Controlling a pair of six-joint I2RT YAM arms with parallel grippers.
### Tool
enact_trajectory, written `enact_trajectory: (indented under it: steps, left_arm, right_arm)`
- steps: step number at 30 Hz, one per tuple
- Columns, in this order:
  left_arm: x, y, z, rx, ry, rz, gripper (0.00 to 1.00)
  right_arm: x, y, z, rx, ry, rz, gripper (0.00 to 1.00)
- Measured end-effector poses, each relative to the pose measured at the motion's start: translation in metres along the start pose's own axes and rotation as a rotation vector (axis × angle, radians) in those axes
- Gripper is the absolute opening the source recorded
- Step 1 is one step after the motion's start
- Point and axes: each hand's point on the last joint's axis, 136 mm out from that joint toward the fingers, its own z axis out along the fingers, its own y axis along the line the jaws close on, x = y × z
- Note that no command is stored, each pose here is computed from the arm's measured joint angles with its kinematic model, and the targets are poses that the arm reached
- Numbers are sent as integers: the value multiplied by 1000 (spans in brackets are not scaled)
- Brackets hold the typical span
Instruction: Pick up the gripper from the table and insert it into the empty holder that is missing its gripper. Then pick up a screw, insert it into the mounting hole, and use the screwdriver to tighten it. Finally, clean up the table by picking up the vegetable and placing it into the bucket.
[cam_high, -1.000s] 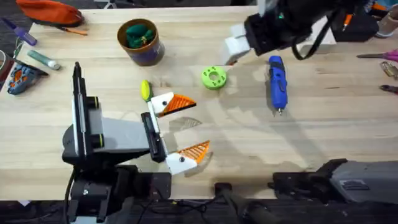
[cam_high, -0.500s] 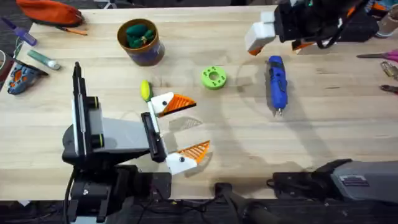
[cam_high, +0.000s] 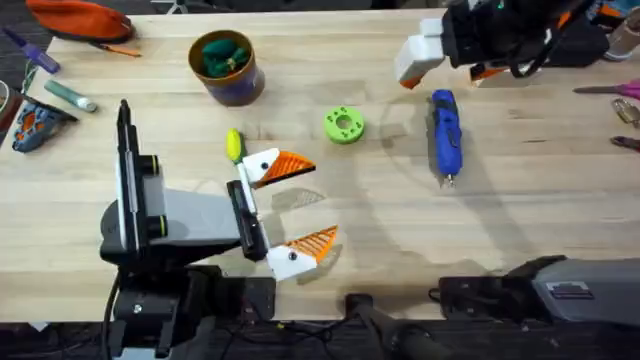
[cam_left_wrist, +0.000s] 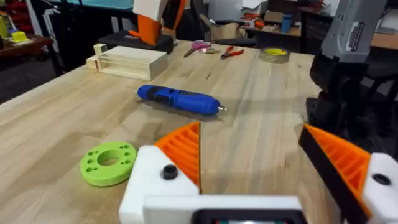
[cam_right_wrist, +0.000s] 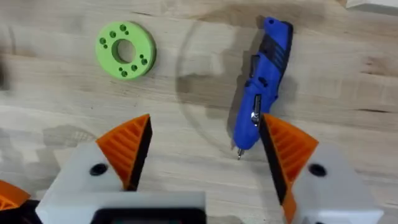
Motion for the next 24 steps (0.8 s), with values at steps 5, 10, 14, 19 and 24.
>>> enact_trajectory:
  steps: [5,10,14,19,24]
  left_arm:
    - [0,0,0,0,0,0,986]
    - [0,0,0,0,0,0,986]
    - [0,0,0,0,0,0,991]
    - [0,0,0,0,0,5,628]
    - [0,0,0,0,0,9,118]
  right_arm:
    - [0,0,0,0,0,1,991]
    - [0,0,0,0,0,3,991]
    - [0,0,0,0,0,3,991]
    - [0,0,0,0,0,3,991]
    - [0,0,0,0,0,3,991]
